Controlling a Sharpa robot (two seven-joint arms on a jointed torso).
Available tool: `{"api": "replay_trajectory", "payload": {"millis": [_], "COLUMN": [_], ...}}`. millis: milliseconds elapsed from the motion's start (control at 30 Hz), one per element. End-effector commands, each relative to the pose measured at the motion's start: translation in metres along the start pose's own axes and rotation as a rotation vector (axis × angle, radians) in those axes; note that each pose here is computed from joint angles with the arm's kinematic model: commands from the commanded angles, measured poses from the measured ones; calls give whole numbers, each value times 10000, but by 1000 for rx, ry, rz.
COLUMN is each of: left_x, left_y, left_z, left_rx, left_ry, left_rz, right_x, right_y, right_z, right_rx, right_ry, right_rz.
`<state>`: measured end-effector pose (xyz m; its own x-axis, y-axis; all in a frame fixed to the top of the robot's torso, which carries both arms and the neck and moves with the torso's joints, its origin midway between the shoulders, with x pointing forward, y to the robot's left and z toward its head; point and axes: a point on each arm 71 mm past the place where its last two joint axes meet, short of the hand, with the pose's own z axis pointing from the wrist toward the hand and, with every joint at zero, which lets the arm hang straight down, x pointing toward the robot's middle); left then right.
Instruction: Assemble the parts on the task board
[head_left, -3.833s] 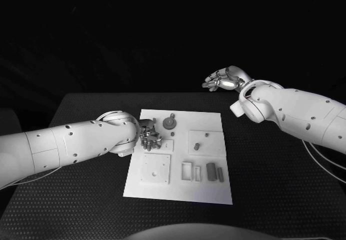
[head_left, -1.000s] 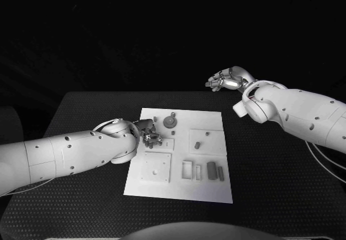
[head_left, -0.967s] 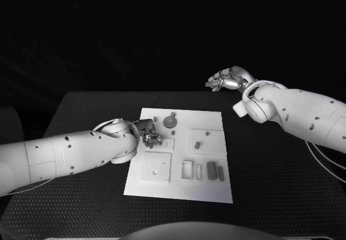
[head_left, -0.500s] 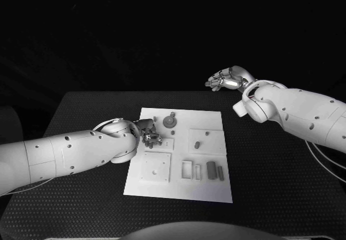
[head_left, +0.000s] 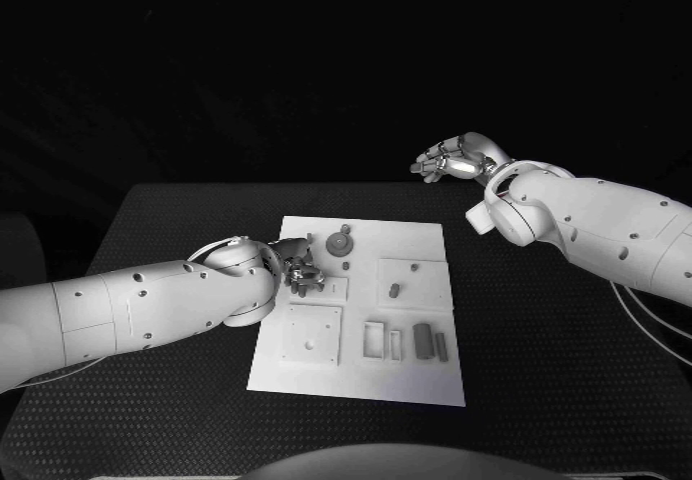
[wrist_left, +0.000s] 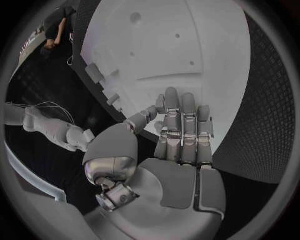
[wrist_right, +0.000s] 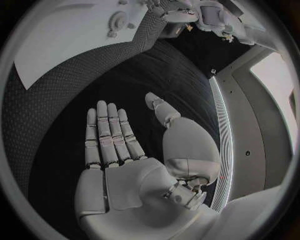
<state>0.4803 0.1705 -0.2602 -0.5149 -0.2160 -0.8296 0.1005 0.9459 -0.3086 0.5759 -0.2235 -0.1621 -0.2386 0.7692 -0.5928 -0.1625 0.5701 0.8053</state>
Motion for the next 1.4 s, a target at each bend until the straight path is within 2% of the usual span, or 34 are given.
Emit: {"api": "replay_trajectory", "payload": {"millis": [33, 600, 1400], "left_x": [123, 157, 168], "left_y": [-38, -68, -63], "left_z": [4, -13, -14], "left_rx": [19, 31, 33], "left_ry": [51, 74, 82], "left_rz": [17, 24, 26], "right_x": [9, 8, 10], "right_y": [4, -11, -16], "right_z": [-2, -9, -11], "right_rx": [-8, -4, -3], "right_ry": [13, 13, 14], "right_rz": [2, 7, 11]}}
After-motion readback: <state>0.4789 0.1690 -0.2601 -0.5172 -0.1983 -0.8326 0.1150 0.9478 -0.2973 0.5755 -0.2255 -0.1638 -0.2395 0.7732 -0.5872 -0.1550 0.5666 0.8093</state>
